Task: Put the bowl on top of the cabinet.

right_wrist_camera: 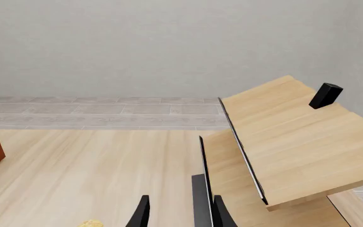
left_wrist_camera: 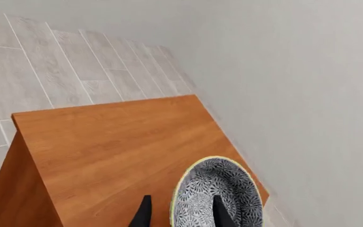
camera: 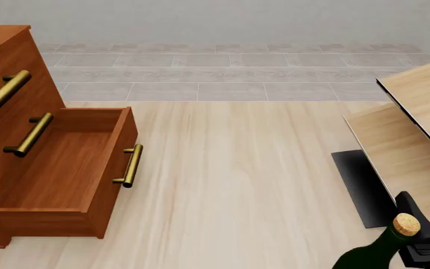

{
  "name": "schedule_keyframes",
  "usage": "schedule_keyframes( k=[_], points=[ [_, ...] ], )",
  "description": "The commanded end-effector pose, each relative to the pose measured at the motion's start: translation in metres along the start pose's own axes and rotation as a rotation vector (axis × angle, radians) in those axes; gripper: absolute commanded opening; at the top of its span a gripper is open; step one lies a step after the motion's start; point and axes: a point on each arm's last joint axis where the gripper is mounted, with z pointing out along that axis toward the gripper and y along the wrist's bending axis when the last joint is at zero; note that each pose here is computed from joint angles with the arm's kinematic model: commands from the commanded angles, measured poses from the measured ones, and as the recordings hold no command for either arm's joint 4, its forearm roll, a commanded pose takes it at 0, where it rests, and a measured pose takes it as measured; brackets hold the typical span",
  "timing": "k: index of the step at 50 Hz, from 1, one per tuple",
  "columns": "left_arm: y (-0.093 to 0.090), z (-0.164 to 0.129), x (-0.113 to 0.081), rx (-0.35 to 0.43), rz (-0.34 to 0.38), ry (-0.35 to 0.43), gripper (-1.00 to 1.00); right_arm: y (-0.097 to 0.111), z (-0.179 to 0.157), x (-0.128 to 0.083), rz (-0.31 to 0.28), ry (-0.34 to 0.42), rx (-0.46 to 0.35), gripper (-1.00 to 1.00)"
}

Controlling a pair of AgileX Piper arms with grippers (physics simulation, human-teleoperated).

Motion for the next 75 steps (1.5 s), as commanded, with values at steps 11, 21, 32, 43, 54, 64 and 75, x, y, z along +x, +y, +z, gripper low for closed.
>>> schedule_keyframes(
  k=[11, 21, 32, 43, 54, 64, 75],
  points=[
    [0.009, -0.003, -0.011, -0.035, 0.013, -0.045, 1.00, 0.000, 0.000, 0.000, 0.007, -0.001, 0.000, 1.00],
    [0.007, -0.018, -0.019, -0.022, 0.028, -0.092, 1.00, 0.000, 0.000, 0.000, 0.006, -0.001, 0.000, 1.00],
    [0.001, -0.038, -0.018, 0.014, 0.042, -0.111, 1.00, 0.000, 0.000, 0.000, 0.006, -0.001, 0.000, 1.00],
    [-0.008, -0.056, -0.015, 0.064, 0.060, -0.113, 1.00, 0.000, 0.000, 0.000, 0.006, -0.001, 0.000, 1.00],
    [-0.014, -0.072, -0.014, 0.098, 0.062, -0.113, 1.00, 0.000, 0.000, 0.000, 0.006, -0.001, 0.000, 1.00],
    [-0.017, -0.082, -0.014, 0.120, 0.065, -0.117, 1.00, 0.000, 0.000, 0.000, 0.006, -0.001, 0.000, 1.00],
    [-0.022, -0.096, -0.013, 0.158, 0.074, -0.113, 1.00, 0.000, 0.000, 0.000, 0.006, -0.001, 0.000, 1.00]
  ],
)
